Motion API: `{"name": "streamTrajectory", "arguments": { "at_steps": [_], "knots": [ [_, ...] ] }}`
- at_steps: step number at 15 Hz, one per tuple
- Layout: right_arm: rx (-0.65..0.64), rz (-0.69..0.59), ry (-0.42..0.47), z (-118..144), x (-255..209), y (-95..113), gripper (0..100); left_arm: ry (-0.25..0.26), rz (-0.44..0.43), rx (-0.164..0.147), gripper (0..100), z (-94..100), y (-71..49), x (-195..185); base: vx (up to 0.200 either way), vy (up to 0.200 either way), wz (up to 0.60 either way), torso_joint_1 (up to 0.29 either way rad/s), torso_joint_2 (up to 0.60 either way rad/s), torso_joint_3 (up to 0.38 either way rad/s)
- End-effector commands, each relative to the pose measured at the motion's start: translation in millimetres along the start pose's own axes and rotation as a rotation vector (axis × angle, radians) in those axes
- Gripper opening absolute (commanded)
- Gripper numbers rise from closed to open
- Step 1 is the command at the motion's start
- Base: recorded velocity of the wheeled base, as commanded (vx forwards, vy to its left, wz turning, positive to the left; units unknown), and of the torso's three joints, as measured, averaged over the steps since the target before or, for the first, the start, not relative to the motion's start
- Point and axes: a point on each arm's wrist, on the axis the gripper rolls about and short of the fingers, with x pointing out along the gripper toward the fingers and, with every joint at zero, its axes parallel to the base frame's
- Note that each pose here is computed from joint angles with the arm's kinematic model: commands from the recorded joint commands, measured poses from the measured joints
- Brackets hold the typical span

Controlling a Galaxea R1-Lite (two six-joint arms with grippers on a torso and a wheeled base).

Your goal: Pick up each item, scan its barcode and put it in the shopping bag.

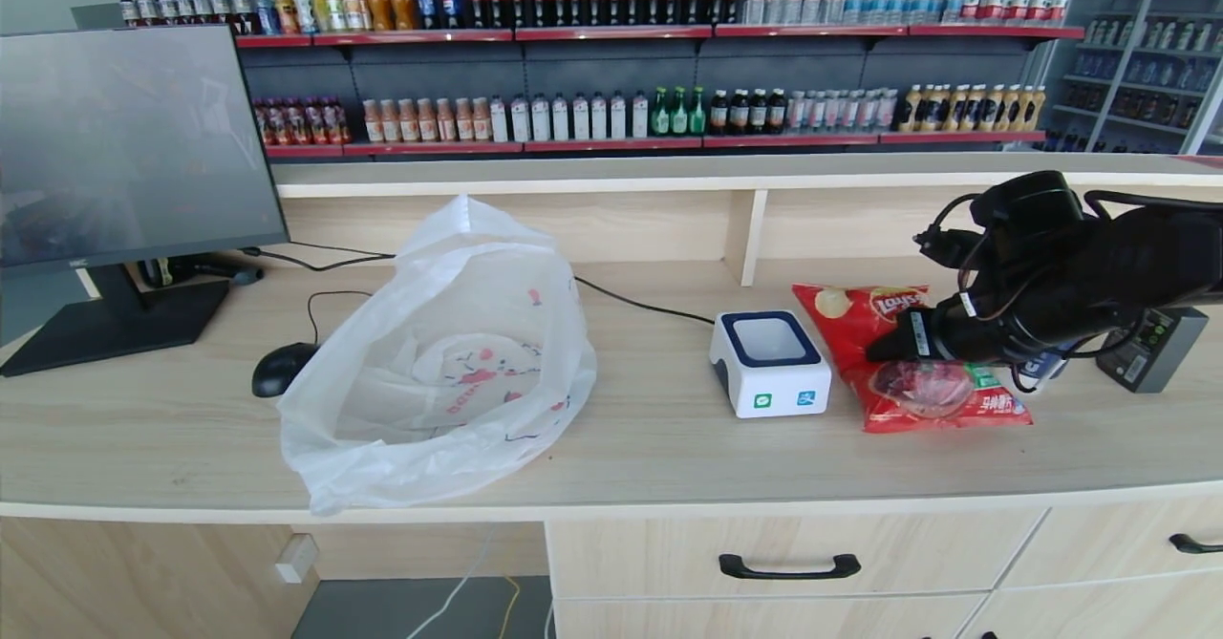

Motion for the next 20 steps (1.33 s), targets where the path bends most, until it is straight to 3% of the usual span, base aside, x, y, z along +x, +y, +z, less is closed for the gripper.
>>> {"name": "streamTrajectory", "arguments": {
  "at_steps": [1, 13, 20],
  "knots": [
    [0.008, 0.001, -0.026, 2.3, -8.9, 1.0, 0, -0.001, 0.002, 0.000, 100, 0.0, 0.0, 0.0, 0.000, 0.000, 0.00, 0.000, 0.00, 0.000],
    [0.004, 0.008, -0.099, -0.6, -49.8, 5.8, 0, -0.001, 0.002, 0.000, 100, 0.0, 0.0, 0.0, 0.000, 0.000, 0.00, 0.000, 0.00, 0.000],
    [-0.009, 0.022, -0.174, -34.6, -113.6, 9.7, 0, -0.001, 0.002, 0.000, 100, 0.0, 0.0, 0.0, 0.000, 0.000, 0.00, 0.000, 0.00, 0.000]
  ]
}}
